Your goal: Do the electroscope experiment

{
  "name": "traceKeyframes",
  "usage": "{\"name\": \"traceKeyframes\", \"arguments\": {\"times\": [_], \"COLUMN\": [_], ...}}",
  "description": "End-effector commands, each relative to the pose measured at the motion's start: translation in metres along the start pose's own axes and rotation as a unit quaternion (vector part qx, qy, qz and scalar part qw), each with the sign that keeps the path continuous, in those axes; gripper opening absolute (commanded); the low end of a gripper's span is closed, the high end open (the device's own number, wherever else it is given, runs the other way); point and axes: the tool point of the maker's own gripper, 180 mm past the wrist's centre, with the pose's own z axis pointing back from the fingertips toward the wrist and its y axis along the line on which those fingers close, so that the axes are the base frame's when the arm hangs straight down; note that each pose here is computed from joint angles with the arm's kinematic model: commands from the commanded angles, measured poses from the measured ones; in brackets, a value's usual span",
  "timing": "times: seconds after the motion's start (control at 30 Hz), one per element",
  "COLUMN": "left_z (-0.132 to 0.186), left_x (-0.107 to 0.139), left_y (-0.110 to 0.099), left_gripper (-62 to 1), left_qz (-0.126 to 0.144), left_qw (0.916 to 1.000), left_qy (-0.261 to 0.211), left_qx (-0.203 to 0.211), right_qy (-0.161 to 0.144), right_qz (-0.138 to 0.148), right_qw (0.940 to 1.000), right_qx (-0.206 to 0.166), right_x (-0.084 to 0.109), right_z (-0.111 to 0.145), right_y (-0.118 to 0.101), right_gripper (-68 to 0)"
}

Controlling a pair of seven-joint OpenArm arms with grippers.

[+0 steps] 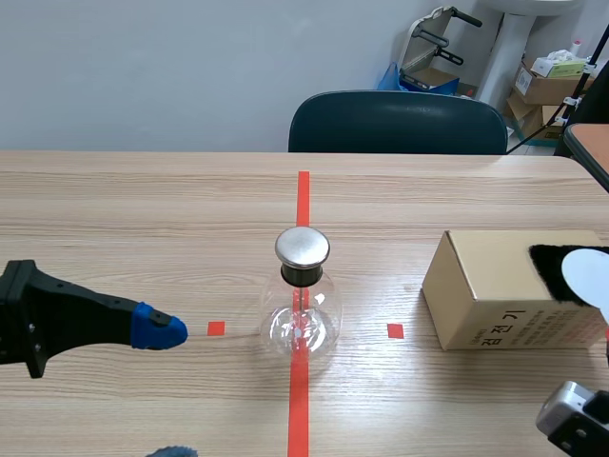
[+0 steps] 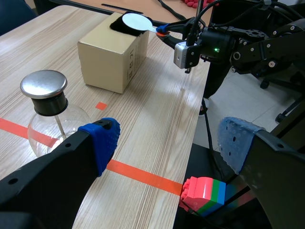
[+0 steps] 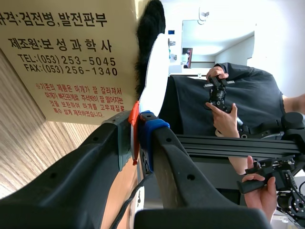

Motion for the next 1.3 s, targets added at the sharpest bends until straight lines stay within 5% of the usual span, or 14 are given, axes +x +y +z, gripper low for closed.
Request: {"name": "traceKeyframes", "arguments": {"times": [0.0, 0.17, 0.6, 0.93, 1.27], "left_z": [-0.003, -0.003, -0.003, -0.003, -0.003], "left_x": [0.01, 0.01, 0.01, 0.01, 0.01], "left_y": [-0.006, -0.006, -0.006, -0.006, -0.002], "left_gripper": [-15.7, -15.7, -15.7, -15.7, -15.7], "left_qz": [0.003, 0.003, 0.004, 0.004, -0.002], "left_qw": [0.9998, 0.9998, 0.9998, 0.9998, 0.9998], "left_qy": [-0.019, -0.019, -0.019, -0.019, -0.019], "left_qx": [-0.007, -0.007, -0.007, -0.007, 0.002], "right_qy": [0.0, -0.003, 0.005, -0.017, -0.055], "right_qz": [0.006, 0.011, 0.017, -0.001, -0.004], "right_qw": [1.0, 0.9997, 0.9958, 0.9889, 0.9843], "right_qx": [-0.008, -0.021, -0.09, -0.148, -0.168], "right_x": [-0.003, -0.003, 0.0, 0.043, 0.093], "right_z": [-0.001, -0.004, -0.024, -0.043, -0.043], "right_y": [-0.005, -0.015, -0.086, -0.131, -0.133], "right_gripper": [-66.6, -66.6, -66.5, -66.5, -66.4]}}
